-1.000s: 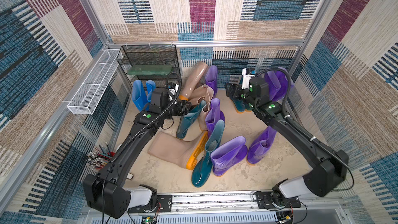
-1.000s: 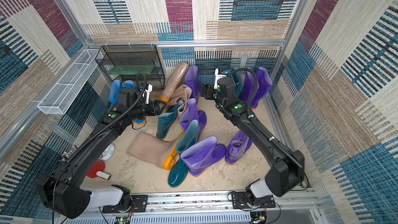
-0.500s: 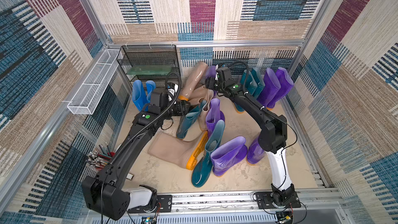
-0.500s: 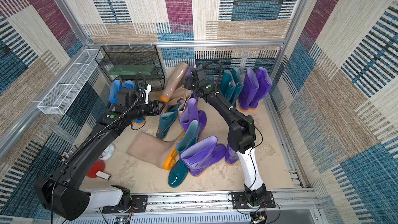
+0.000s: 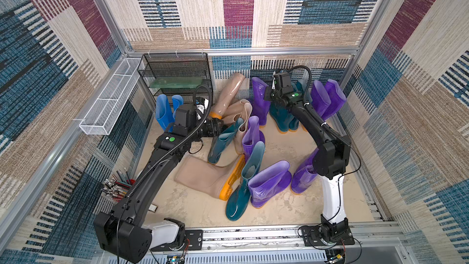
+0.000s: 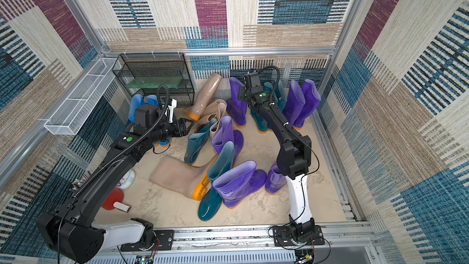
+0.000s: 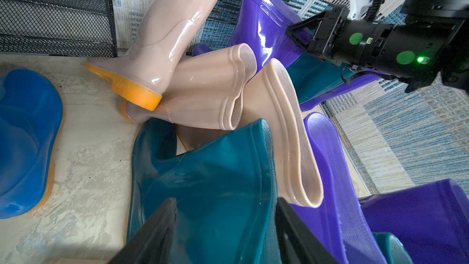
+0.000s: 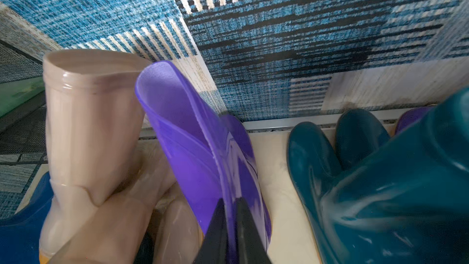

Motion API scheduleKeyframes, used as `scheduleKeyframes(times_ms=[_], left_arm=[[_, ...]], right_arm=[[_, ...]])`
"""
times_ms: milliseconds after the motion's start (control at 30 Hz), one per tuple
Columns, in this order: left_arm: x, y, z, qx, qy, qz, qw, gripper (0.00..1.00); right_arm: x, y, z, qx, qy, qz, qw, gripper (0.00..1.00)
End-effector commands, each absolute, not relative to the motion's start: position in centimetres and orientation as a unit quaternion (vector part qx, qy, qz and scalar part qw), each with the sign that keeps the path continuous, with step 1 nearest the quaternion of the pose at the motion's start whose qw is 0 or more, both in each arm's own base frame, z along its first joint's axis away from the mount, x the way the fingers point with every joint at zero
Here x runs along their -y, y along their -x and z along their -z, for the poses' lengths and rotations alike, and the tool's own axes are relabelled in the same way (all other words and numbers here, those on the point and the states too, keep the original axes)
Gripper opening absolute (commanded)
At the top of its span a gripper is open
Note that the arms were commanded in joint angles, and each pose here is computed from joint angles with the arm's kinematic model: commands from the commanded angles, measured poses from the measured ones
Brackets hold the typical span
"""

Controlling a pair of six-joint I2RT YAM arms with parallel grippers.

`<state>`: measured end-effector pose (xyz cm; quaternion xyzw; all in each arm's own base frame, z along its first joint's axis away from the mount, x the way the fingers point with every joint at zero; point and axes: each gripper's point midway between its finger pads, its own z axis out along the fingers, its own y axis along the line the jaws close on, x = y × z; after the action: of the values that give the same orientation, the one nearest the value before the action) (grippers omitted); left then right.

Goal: Match and arrange rain boots in pairs
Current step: Adjust the rain boot at the center of the board.

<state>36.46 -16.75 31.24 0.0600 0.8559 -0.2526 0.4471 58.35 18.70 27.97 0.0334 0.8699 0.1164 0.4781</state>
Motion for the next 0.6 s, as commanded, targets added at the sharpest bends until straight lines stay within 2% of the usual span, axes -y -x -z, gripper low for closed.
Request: scheduleKeyframes(times_ms=[0, 200, 367, 567], left_arm=[[16.8, -36.7, -31.8, -0.844, -0.084, 0.242, 0.471, 0.65], [14.7, -36.7, -32.3, -0.846, -0.075, 0.181, 0.495, 0.65], [13.7, -35.1, -32.9, -0.853, -0.063, 0.173, 0.489, 0.66], [12.7, -34.3, -32.7, -0.866, -0.035, 0.16, 0.472, 0.66]], right_arm=[[-18.1, -57.8, -28.8, -0.866, -0.027, -0.123, 0.484, 0.09], [-20.0, -55.9, -27.8, -0.861, -0.021, -0.167, 0.48, 0.09], [-20.7, -55.6, -26.2, -0.863, -0.012, -0.191, 0.468, 0.1], [-22.9, -56.2, -26.7, -0.847, -0.002, -0.275, 0.455, 0.1]])
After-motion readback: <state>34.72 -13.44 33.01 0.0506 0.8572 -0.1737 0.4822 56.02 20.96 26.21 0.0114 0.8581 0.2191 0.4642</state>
